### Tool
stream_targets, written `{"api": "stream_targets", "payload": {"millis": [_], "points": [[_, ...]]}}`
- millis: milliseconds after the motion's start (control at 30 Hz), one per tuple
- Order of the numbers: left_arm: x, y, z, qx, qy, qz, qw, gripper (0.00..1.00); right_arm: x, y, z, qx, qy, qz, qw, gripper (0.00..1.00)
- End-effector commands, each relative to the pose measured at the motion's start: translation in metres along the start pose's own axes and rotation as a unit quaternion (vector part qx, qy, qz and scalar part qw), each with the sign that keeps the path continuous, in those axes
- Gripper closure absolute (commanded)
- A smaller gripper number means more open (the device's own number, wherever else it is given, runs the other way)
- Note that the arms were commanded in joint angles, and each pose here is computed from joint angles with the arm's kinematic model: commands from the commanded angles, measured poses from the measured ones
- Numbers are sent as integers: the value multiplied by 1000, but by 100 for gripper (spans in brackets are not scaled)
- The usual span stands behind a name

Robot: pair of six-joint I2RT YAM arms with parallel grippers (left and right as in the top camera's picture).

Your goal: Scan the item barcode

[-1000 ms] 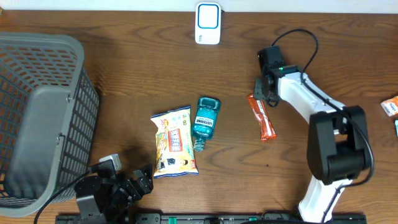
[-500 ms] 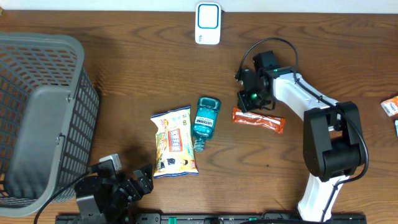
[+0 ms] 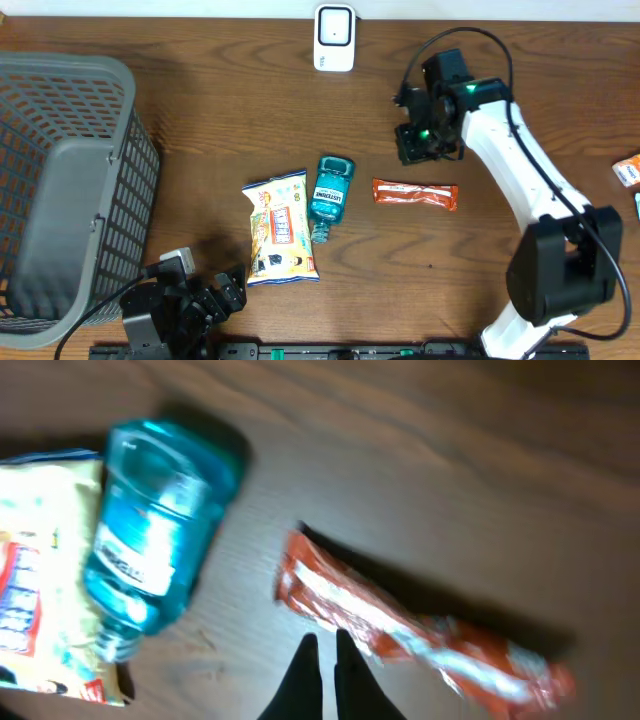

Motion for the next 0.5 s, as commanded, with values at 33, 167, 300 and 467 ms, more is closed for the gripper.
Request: {"api": "stream_targets", "payload": {"millis": [33,167,300,467], "points": [[-1,-7,1,1,-2,20,1000,2,-19,-13,-14,-55,-64,22,996,99],[-1,-7,1,1,-2,20,1000,2,-34,-28,-20,-57,-72,48,995,99],[-1,-7,1,1,-2,20,1000,2,-48,-37,-26,-62,-77,56,993,99],[-1,-7,1,1,-2,20,1000,1,-65,-44,-42,-93,-120,40,988,99]]}}
Point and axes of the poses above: each gripper's point midway between its finger pads, its own x axis back along the fingers, its own z axis along the line the jaws close on, y = z × x, the point moved 8 cm from there along x, back along the fingers, and after that the axes turned 14 degrees about -x, right-handed, at the moved point
